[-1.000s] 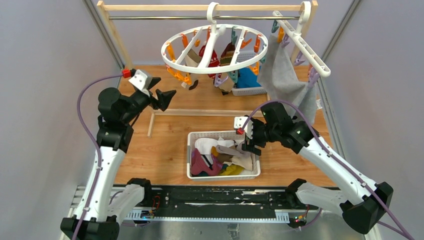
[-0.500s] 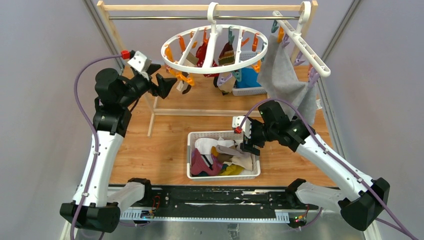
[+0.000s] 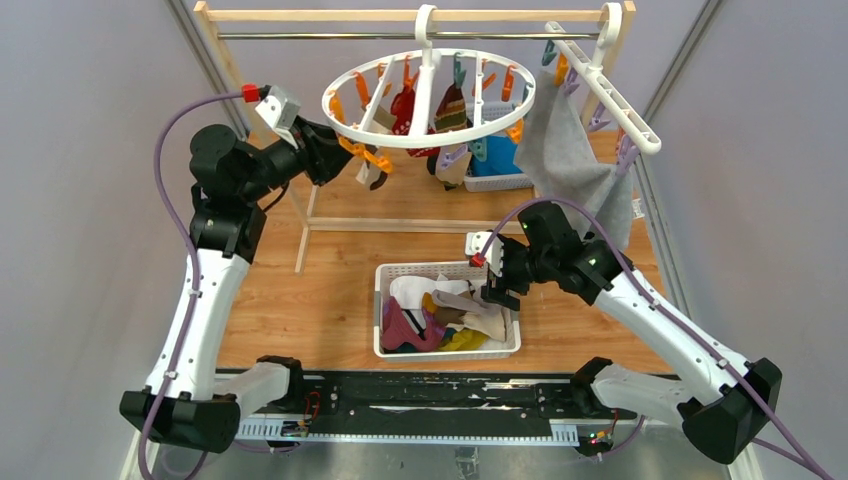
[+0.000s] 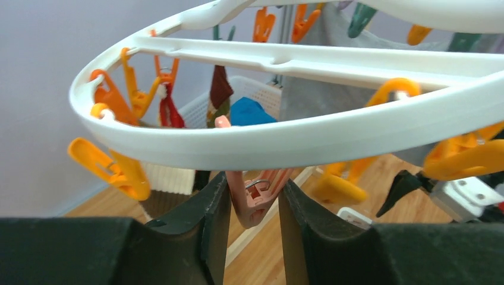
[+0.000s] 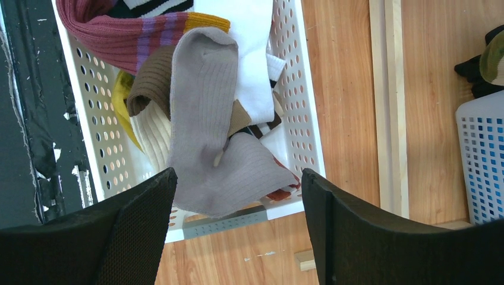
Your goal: Remove the socks clipped to the hanger
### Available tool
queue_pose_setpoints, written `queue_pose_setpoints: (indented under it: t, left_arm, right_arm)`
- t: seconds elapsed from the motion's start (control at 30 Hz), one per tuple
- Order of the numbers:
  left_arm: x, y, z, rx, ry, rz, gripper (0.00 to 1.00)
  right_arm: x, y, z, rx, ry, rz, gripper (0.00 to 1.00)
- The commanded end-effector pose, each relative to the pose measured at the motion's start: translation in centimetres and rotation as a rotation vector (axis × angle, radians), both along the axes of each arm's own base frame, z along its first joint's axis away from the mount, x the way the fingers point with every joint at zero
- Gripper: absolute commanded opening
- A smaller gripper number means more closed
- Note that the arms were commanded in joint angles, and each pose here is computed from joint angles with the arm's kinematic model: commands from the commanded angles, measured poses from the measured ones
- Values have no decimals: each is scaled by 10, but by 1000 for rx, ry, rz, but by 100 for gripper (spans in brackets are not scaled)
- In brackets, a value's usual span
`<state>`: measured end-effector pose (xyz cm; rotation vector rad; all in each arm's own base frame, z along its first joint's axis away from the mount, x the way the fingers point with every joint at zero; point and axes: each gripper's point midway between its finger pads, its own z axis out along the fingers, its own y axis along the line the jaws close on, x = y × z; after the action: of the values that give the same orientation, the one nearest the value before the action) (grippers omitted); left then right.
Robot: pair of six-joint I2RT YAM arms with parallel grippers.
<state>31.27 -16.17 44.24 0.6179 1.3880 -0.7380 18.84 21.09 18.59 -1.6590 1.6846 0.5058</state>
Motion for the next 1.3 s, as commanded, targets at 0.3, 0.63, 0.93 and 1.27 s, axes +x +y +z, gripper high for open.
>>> queue_pose_setpoints:
  t: [0.3, 0.63, 0.93, 1.27]
  left_arm:
    - [-83, -56, 18, 42, -71, -217, 27]
    - [-106, -117, 3, 183, -81, -380, 33]
    - [-134, -127, -24, 312, -161, -472, 76]
    - [-109, -33, -81, 683, -237, -120, 89]
  right_arm:
    - [-3, 3, 0, 15, 5, 5, 76]
    - [8, 3, -5, -9, 61, -27, 76]
    - [16, 2, -8, -24, 93, -50, 76]
    - [16, 3, -9, -23, 101, -46, 76]
